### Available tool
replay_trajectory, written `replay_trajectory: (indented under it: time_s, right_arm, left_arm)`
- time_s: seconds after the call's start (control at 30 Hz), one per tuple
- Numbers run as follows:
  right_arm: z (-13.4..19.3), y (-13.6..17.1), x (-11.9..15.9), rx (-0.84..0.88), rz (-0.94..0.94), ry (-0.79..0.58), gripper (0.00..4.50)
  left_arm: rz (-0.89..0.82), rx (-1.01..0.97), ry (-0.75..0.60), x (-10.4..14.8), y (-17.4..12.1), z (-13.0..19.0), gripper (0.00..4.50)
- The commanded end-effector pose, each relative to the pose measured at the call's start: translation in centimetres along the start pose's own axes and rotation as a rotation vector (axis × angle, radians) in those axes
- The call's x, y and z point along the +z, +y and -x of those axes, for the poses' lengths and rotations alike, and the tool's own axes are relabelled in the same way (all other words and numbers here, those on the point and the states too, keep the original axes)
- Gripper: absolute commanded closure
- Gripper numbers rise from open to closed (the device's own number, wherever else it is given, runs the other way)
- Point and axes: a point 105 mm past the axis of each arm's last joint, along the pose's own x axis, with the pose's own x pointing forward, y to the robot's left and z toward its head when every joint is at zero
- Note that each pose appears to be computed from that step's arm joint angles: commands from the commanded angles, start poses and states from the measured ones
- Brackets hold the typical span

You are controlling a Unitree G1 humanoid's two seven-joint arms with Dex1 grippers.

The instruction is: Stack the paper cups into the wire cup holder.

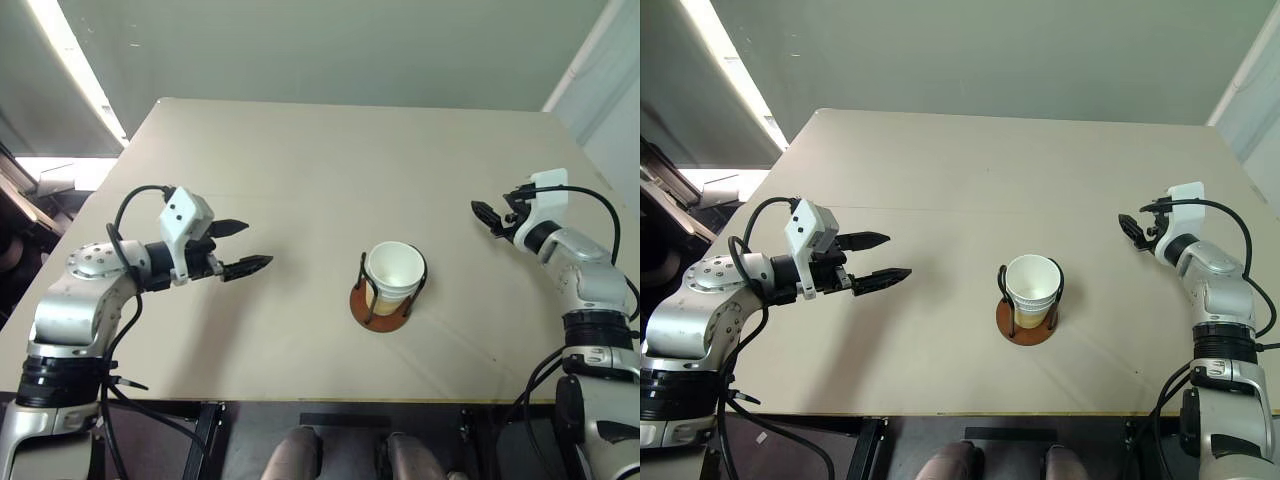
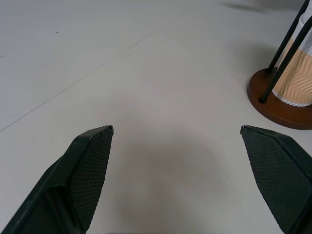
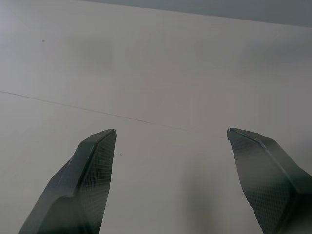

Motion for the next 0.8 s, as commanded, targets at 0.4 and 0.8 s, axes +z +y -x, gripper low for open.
replay_trajectory:
  time_s: [0.4, 0.8]
  right_arm:
    - [0.08, 0.01, 1.77, 0.008, 0.024, -0.05, 0.74]
    - [0.1, 0.09, 1.83, 0.011, 0.023, -0.05, 0.74]
  left_arm:
    - [-0.048, 0.004, -0.036, 1.66, -0.09, 0.64, 0.0]
    - [-0.049, -0.001, -0.033, 1.61, -0.14, 0.6, 0.0]
